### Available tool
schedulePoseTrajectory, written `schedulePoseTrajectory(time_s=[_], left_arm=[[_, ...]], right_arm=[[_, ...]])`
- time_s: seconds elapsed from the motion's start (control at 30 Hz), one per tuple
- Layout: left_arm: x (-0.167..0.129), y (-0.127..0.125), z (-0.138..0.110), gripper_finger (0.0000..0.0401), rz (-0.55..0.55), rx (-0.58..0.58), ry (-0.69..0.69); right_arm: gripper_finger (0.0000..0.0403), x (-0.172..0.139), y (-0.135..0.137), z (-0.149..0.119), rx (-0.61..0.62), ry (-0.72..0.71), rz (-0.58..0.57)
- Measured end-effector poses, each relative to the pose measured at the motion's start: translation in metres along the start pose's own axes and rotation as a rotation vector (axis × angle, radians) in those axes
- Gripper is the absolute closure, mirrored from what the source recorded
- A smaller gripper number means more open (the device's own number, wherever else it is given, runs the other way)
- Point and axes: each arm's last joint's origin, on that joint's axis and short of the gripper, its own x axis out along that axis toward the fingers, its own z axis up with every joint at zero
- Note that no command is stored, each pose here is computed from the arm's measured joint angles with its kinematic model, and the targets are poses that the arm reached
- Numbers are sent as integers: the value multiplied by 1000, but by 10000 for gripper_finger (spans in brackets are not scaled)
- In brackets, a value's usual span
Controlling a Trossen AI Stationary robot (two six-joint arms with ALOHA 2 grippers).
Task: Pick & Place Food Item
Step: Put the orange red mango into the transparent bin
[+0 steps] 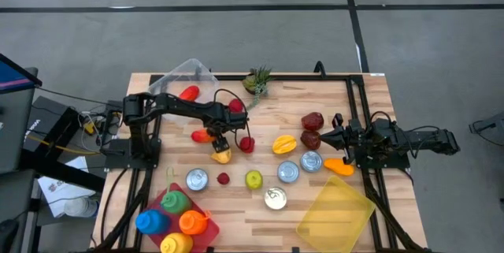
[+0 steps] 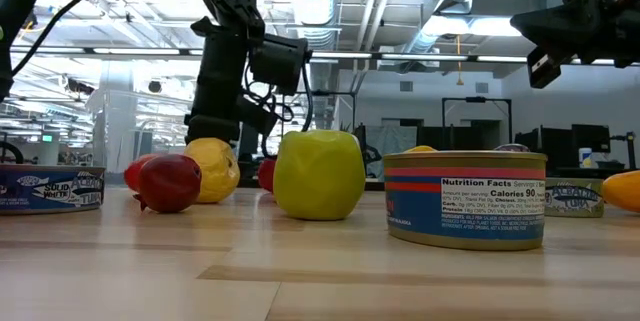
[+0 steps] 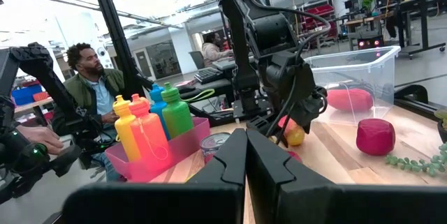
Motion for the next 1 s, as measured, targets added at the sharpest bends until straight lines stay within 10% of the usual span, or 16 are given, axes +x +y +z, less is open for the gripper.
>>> schedulePoseTrajectory(time_s=[0.47, 1.0], left_arm=[[-9, 0, 0, 170, -67, -81, 8], [-133, 20, -37, 168, -274, -404, -511]], right_arm=[[403, 0, 0, 0, 0, 0, 0], [403, 0, 0, 0, 0, 2, 3]])
